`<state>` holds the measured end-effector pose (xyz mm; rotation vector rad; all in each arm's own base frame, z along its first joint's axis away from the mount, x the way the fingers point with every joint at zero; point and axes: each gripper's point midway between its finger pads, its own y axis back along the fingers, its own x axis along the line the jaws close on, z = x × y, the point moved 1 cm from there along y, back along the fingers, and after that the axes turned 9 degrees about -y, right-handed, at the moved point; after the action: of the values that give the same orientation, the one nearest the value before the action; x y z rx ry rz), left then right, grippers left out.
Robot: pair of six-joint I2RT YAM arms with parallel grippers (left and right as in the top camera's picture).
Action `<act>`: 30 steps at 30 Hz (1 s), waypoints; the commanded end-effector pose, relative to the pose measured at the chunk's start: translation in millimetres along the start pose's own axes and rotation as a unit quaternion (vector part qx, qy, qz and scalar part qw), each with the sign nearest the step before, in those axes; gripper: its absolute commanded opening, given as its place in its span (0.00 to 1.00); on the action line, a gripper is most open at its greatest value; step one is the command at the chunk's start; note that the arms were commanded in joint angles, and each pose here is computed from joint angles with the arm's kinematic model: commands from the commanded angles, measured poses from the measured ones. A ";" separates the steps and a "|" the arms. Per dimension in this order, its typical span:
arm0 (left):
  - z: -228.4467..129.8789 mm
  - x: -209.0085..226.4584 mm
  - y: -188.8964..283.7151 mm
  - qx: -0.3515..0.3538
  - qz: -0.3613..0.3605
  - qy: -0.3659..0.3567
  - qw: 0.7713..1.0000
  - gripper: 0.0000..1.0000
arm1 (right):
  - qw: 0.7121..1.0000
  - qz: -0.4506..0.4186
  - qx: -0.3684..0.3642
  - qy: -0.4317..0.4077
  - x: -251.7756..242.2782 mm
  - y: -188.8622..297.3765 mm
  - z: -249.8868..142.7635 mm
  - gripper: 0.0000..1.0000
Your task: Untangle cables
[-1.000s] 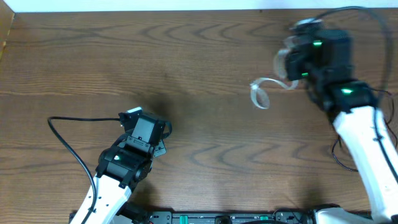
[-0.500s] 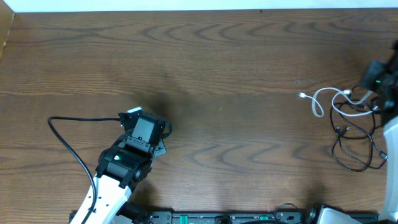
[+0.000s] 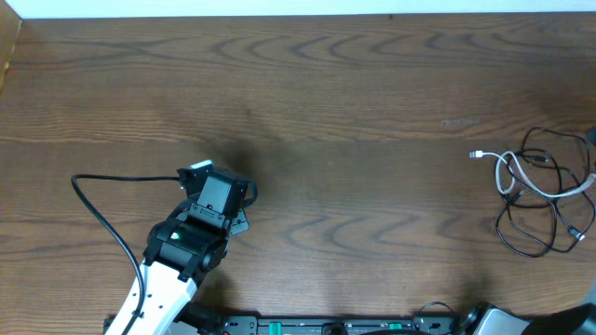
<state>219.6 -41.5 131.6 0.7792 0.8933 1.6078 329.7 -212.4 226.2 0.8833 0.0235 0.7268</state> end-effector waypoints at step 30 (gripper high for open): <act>-13.5 -54.0 -54.9 0.125 -0.132 -0.068 0.981 0.84 | 0.854 0.067 0.351 0.378 121.3 -7.3 -289.5 0.72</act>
<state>253.6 -84.5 80.5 0.8837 0.9774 1.3284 341.2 79.9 70.0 1.3317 0.9553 1.3837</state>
